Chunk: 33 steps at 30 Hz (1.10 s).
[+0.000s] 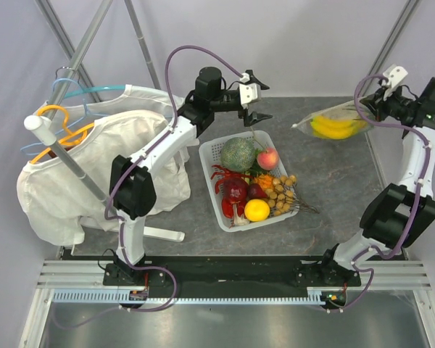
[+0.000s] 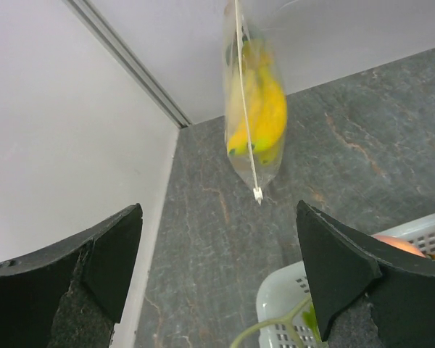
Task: Place the food in the zip-top bag and seal the zipper
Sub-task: Place the zipper food storage bag at the center of the board.
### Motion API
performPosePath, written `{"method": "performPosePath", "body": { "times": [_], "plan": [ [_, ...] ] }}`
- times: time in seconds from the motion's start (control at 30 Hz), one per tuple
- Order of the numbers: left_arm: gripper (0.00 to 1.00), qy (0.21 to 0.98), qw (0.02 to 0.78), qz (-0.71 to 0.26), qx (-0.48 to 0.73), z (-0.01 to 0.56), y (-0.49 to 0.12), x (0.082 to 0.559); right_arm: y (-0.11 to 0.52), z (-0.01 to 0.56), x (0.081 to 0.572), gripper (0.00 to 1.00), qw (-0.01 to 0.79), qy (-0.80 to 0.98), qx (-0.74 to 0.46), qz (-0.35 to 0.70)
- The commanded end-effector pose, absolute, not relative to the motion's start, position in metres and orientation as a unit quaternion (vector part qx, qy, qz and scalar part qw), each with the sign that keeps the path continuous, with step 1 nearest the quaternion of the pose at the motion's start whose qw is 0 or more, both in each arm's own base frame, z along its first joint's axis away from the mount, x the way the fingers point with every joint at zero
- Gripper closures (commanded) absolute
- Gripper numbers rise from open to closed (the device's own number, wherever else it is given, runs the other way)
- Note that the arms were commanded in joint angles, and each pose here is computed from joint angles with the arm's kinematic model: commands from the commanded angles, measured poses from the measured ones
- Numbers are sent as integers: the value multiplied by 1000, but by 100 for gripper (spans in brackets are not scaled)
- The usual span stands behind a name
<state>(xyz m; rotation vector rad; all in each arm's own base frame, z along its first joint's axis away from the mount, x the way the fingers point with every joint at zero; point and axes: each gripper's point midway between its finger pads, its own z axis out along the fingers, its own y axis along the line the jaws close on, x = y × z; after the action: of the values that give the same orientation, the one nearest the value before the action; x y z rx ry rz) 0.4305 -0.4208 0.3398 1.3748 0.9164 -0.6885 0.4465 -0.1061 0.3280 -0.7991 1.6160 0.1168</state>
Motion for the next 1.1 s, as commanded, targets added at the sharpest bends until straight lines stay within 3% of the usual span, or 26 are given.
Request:
{"method": "performPosePath", "body": {
  "times": [0.0, 0.17, 0.33, 0.57, 0.6, 0.63, 0.7, 0.73, 0.9, 0.93, 0.97, 1.0, 1.07],
  "plan": [
    [7, 378, 639, -315, 591, 377, -408, 406, -65, 312, 411, 100, 587, 662, -462, 60],
    [7, 379, 629, -329, 594, 374, -408, 393, -62, 220, 350, 100, 481, 694, -533, 48],
    [7, 387, 607, -349, 600, 357, -417, 381, -99, 138, 304, 100, 373, 742, -556, 36],
    [7, 395, 581, -368, 609, 339, -435, 366, -157, 121, 304, 91, 338, 780, -526, 14],
    [7, 395, 576, -372, 612, 335, -440, 362, -162, 121, 303, 86, 335, 783, -524, 10],
    [7, 403, 571, -371, 611, 330, -442, 362, -165, 119, 305, 74, 333, 784, -524, 8],
    [7, 403, 570, -371, 612, 329, -450, 358, -173, 118, 306, 62, 323, 790, -521, -1],
    [7, 422, 558, -368, 612, 318, -452, 359, -174, 116, 305, 51, 320, 793, -518, 1],
    [7, 450, 538, -362, 614, 312, -465, 353, -179, 122, 294, 26, 319, 808, -495, 4],
    [7, 459, 535, -355, 614, 311, -467, 354, -178, 126, 292, 17, 322, 807, -496, 4],
    [7, 475, 522, -352, 615, 305, -469, 355, -173, 128, 286, 15, 321, 809, -492, 16],
    [6, 482, 517, -349, 615, 304, -472, 353, -171, 130, 283, 6, 326, 809, -489, 22],
    [3, 496, 516, -339, 610, 309, -474, 355, -162, 139, 275, 2, 334, 811, -479, 39]
  ]
}}
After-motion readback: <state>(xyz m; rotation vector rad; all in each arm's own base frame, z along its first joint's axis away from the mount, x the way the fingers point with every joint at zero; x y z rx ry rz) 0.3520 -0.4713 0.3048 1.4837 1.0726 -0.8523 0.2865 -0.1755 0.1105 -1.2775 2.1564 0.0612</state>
